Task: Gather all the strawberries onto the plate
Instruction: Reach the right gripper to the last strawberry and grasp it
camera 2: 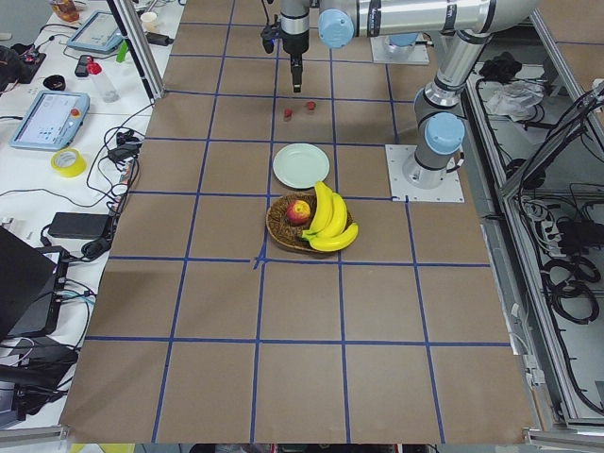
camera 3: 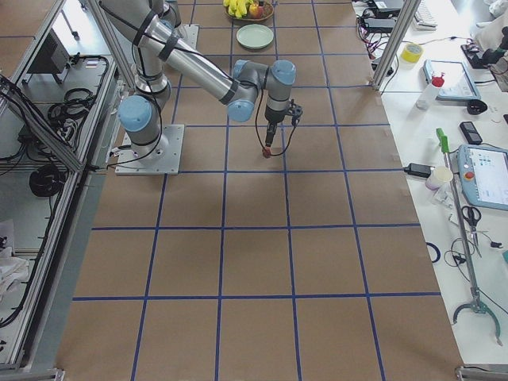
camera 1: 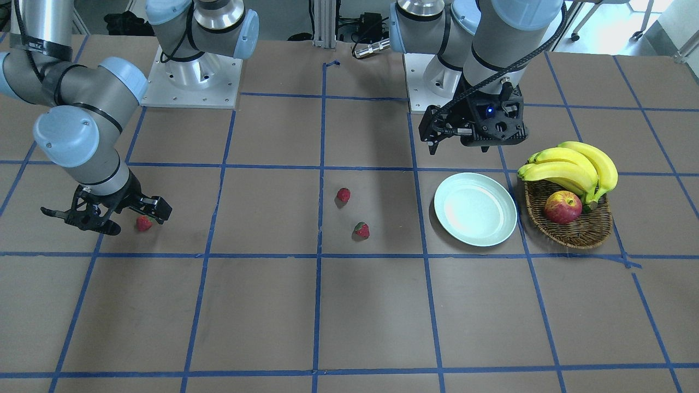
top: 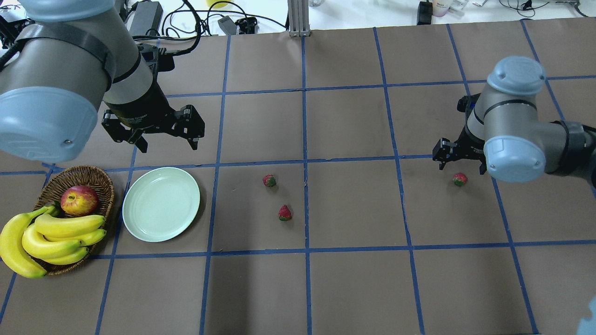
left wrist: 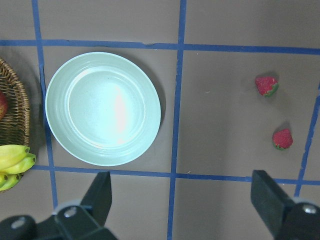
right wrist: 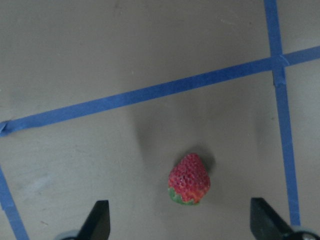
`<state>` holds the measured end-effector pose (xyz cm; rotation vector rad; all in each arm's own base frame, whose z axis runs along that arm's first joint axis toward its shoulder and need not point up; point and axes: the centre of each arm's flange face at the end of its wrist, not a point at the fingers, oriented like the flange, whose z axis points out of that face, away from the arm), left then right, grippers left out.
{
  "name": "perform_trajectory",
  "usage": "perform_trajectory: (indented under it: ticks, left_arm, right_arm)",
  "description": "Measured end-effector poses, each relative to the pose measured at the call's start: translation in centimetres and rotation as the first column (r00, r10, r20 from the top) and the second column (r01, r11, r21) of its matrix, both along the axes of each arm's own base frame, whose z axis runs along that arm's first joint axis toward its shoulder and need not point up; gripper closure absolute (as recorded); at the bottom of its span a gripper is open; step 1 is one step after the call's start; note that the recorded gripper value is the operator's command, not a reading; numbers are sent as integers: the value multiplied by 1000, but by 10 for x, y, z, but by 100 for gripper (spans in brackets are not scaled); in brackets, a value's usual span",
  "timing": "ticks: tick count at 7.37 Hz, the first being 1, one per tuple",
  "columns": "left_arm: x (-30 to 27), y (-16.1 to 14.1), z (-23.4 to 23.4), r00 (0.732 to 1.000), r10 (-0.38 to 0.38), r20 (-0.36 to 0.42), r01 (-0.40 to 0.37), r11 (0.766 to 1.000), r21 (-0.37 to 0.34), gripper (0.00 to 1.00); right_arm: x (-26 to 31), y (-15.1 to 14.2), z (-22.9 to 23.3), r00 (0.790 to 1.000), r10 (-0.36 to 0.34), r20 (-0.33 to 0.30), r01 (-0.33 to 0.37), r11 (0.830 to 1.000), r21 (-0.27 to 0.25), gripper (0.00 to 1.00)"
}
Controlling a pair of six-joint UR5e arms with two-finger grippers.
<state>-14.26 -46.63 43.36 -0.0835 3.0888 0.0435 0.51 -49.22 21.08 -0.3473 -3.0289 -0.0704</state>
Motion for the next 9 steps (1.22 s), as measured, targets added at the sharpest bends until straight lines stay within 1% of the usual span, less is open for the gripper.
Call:
perform_trajectory:
  ticks: [1,2,3,4,5,6,7,8,9]
  left_arm:
    - [0,0,0,1000,0,0,0,1000,0,0]
    - [0,0,0,1000,0,-1,0,1000,1,0]
    - [0,0,0,1000,0,-1,0,1000,1,0]
    - [0,0,0,1000,1,-1,-1,1000,1,0]
    - [0,0,0,1000,1,-1,-1,1000,1,0]
    - [0,0,0,1000,1,-1,-1,1000,0,0]
    - [0,0,0,1000,1,-1,-1,1000,-1,0]
    - [1,-1,0,1000,3,-1,-3,1000,-1,0]
    - [3,-1,1,1000,3,0,-3,1000,-3,0]
  right_arm:
    - [0,8,-11,1000,-4,-1,4,1000,-14,2]
    - [0,9,-17,1000,-6,-2,6,1000,-27,2]
    - [-2,4,-22,1000,-6,-5,6,999,-49,5]
    - [-3,-1,-25,1000,-6,-6,6,997,-71,22]
    - [-2,-3,-28,1000,-1,-1,1,997,-79,43]
    - [-2,-3,-30,1000,13,4,-13,997,-76,53]
    - [-3,-3,-31,999,36,4,-36,997,-68,60]
    - [-4,-2,-32,998,60,4,-59,996,-59,63]
    - [-5,-1,-32,997,77,6,-77,996,-50,72]
